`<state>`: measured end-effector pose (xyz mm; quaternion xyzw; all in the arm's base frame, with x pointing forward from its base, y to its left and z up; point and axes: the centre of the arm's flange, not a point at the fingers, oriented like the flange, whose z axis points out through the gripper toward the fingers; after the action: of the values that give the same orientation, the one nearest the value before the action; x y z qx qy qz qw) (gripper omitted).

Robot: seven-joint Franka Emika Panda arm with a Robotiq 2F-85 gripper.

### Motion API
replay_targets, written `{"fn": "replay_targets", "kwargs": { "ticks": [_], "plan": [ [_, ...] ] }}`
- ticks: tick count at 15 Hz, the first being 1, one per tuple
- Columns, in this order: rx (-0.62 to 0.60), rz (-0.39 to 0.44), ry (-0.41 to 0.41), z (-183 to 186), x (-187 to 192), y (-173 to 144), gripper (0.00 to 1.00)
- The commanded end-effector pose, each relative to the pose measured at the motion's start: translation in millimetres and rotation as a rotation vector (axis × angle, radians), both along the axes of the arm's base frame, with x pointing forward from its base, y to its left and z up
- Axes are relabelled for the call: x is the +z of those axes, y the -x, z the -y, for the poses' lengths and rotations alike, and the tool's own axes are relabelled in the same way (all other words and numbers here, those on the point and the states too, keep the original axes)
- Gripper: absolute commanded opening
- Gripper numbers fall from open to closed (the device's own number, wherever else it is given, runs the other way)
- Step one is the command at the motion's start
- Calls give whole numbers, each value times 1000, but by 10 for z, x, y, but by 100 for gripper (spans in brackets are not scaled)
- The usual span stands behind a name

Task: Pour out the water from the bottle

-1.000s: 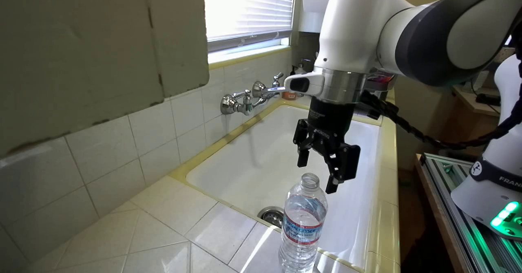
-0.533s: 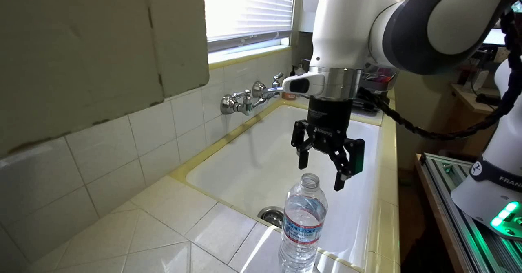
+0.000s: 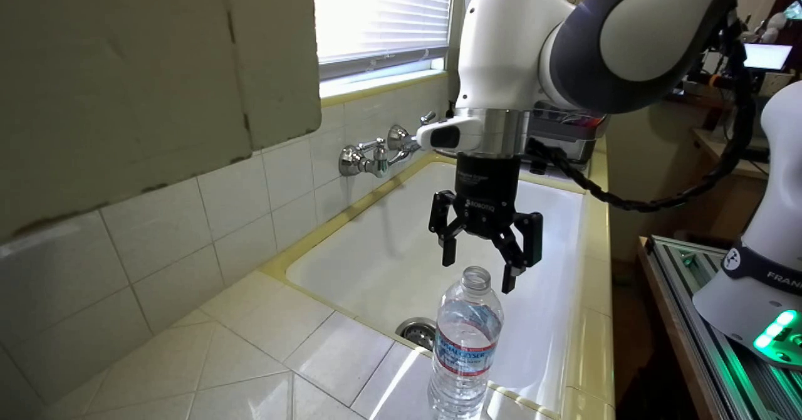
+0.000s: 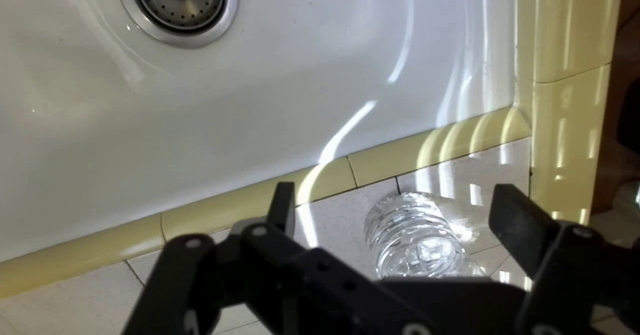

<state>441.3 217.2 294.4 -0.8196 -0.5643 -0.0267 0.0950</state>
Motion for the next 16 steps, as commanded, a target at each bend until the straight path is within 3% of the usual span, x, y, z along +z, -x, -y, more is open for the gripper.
{"fn": "replay_targets", "kwargs": {
  "ticks": [1,4,5,11,16],
  "plan": [
    [81,-46,-45,-40,-91,-157,100],
    [129,-64,-63,-72,-106,-195,100],
    [93,-27,-35,-58,-80,-124,100],
    [96,-29,-37,-60,-83,-139,100],
    [281,14,-101,-109,-5,-76,100]
  ]
}}
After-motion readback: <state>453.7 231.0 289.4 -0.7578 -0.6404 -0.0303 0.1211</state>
